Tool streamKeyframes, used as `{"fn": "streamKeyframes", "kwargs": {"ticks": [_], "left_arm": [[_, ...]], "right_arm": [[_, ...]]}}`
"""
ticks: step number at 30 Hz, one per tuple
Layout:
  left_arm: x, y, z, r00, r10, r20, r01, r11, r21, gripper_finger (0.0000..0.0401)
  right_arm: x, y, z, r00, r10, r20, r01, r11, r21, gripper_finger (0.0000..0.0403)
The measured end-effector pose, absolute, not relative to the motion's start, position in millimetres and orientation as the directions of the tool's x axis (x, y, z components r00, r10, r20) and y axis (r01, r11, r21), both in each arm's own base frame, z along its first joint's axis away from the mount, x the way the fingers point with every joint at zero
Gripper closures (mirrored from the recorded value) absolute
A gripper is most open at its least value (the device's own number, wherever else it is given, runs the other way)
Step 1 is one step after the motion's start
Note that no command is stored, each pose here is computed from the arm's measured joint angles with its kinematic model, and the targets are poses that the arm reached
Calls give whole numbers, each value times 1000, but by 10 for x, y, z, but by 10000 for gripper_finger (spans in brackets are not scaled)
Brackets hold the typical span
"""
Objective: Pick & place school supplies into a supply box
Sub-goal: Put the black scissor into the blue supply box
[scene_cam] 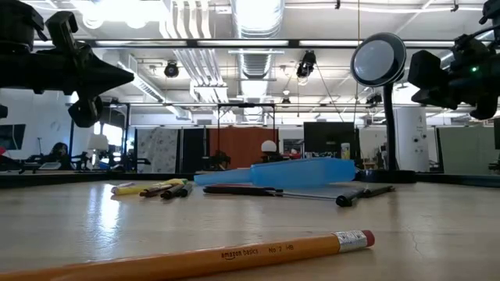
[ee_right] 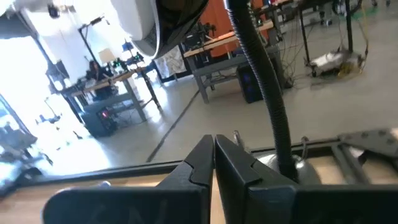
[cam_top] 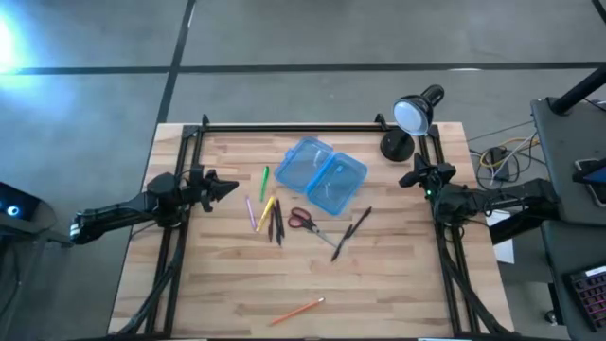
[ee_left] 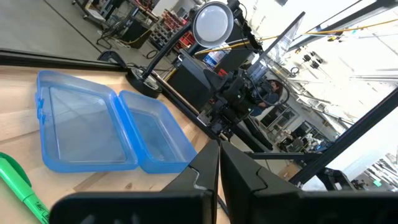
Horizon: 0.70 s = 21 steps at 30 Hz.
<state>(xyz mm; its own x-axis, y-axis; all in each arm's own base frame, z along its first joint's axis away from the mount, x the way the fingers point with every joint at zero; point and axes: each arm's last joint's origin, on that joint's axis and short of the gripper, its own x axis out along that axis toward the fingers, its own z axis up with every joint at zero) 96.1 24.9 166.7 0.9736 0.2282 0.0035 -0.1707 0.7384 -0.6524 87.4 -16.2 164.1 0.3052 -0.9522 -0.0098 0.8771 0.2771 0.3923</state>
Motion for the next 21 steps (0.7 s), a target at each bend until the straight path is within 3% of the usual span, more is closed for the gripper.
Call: {"fn": "streamKeyframes", "kwargs": {"ticks": [5,12,17,21], "left_arm": [[961,249,1668,974,228,4,-171,738,-652,401],[961,249,1668,974,228,3,-170,738,-652,401],[961,249,1667,974,228,2,-171,738,-652,401],[961,249,1666,974,228,2,-171,738,-652,401]], "right_arm": [[894,-155,1655,370,-929,-9,717,279,639,394],[897,-154,1671,381,-925,-4,475,192,859,394],[944,-138,1695,493,-870,5,331,193,924,394],[1007,-114,1869,582,-807,103,214,274,938,394]]}}
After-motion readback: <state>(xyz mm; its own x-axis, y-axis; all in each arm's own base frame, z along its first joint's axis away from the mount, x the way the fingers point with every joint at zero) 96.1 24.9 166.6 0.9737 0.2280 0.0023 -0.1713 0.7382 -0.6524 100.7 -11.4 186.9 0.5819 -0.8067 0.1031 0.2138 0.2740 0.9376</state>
